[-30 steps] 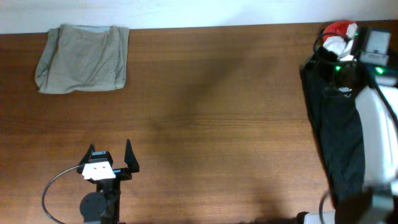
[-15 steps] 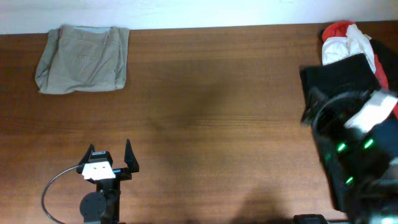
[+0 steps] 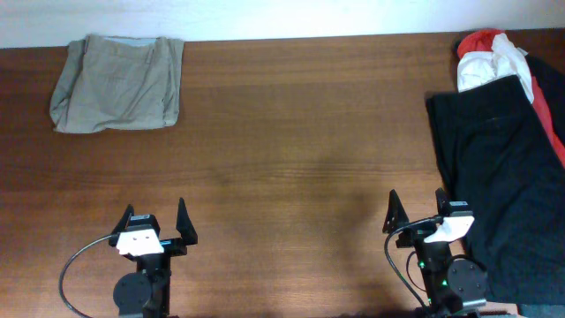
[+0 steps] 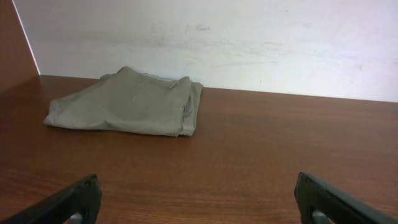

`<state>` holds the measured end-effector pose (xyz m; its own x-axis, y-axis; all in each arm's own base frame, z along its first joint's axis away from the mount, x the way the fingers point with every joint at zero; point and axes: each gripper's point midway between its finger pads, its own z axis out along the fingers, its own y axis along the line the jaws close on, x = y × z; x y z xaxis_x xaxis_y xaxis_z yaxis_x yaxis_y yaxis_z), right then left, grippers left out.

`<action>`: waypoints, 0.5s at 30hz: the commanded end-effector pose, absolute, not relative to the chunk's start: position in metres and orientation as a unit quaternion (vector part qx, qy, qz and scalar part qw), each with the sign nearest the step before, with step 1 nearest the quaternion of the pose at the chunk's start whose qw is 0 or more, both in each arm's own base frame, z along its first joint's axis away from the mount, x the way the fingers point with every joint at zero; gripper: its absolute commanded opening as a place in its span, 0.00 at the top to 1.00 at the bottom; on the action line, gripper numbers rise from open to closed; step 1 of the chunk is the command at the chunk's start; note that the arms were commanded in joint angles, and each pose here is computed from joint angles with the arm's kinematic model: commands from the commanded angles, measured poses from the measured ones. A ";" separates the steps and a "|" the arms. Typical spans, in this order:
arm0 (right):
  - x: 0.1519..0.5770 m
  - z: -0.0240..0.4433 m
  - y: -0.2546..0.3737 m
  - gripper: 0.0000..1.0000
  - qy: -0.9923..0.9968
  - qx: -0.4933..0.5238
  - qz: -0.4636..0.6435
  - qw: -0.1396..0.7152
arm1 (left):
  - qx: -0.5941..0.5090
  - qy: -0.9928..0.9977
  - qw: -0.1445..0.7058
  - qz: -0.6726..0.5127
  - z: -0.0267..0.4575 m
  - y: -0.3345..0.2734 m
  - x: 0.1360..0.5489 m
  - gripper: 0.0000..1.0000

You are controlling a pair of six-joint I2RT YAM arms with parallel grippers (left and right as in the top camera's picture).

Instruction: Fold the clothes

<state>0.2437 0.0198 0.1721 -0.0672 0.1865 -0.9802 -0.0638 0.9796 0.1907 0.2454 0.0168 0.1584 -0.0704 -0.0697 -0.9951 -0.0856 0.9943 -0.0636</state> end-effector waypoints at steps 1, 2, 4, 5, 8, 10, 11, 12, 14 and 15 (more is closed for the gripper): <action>0.245 0.157 0.020 0.01 0.732 0.001 0.052 0.680 | -0.049 0.731 0.680 0.013 0.158 0.017 0.245 0.01; 0.245 0.158 0.021 0.01 0.732 -0.015 0.040 0.680 | -0.049 0.731 0.680 0.013 0.157 0.017 0.245 0.01; 0.245 0.157 0.027 0.01 0.728 -0.085 0.000 0.680 | -0.049 0.731 0.680 0.013 0.157 0.017 0.245 0.01; 0.245 0.157 0.027 0.01 0.728 -0.089 -0.005 0.680 | -0.049 0.731 0.680 0.013 0.157 0.017 0.245 0.01; 0.245 0.156 0.027 0.01 0.728 -0.085 -0.001 0.680 | -0.049 0.731 0.680 0.013 0.157 0.017 0.245 0.01; 0.245 0.156 0.027 0.01 0.728 -0.085 -0.001 0.680 | -0.049 0.731 0.680 0.013 0.157 0.017 0.245 0.01; 0.245 0.156 0.027 0.01 0.728 -0.085 -0.001 0.680 | -0.049 0.731 0.680 0.013 0.157 0.017 0.245 0.01; 0.245 0.156 0.027 0.01 0.728 -0.085 -0.001 0.680 | -0.049 0.731 0.680 0.013 0.157 0.017 0.245 0.01; 0.245 0.156 0.027 0.01 0.728 -0.085 -0.001 0.680 | -0.049 0.731 0.680 0.013 0.157 0.017 0.245 0.01; 0.245 0.156 0.027 0.01 0.728 -0.085 -0.001 0.680 | -0.049 0.731 0.680 0.013 0.157 0.017 0.245 0.01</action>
<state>0.2451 0.0235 0.1581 -0.0656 -0.1189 -0.9907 -0.1036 0.9883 -0.1117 0.2454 0.0168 0.1584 -0.0704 -0.0701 -0.9951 -0.0856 0.9943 -0.0639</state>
